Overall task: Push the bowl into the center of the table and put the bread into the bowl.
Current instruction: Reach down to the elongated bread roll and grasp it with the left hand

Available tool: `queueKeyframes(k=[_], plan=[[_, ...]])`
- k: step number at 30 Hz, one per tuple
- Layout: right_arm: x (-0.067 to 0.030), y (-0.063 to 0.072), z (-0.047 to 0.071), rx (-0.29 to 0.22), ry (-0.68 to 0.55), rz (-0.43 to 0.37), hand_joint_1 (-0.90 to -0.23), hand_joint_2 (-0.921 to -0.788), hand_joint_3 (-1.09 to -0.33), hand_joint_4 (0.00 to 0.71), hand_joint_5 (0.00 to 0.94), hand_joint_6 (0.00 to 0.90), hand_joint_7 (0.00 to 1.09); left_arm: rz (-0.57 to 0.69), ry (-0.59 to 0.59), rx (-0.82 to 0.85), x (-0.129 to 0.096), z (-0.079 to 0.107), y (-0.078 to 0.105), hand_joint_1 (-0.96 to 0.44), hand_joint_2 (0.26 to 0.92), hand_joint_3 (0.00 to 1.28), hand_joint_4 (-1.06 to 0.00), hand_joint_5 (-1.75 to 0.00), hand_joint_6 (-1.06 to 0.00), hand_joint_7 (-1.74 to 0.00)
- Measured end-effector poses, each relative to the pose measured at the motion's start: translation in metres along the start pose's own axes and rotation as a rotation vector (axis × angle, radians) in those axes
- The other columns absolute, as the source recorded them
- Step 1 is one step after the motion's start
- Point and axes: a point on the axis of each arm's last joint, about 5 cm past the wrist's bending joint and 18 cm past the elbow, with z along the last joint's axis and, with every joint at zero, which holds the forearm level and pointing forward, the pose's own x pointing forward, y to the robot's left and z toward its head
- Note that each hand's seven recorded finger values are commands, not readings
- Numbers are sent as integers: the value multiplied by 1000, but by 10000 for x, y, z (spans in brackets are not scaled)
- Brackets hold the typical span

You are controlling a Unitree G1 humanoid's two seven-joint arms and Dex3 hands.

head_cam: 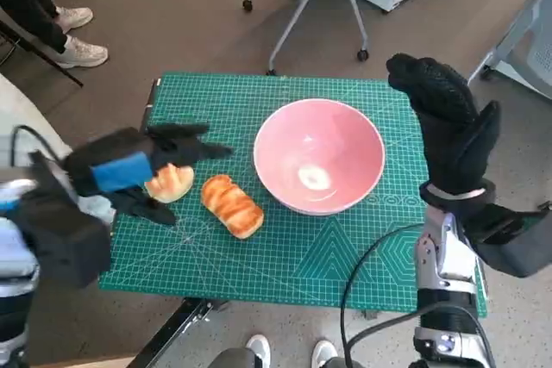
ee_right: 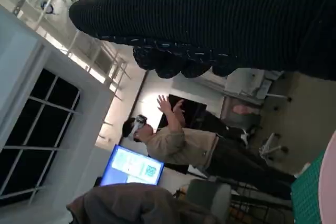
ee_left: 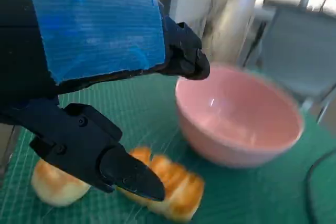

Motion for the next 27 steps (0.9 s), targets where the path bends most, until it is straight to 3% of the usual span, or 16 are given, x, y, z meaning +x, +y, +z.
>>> queueKeyframes(k=[17,27], plan=[[-10,-17,-5,-1,7,-2,-691,-921,-738,187,1,52,533,-94,28,-8,287,-161,-280,66,718,17,-273,0,-433,-10],[-23,-34,-3,-4,12,0,-692,-921,-734,189,1,59,525,-110,23,17,422,-181,-321,50,731,18,-269,0,-424,-2]])
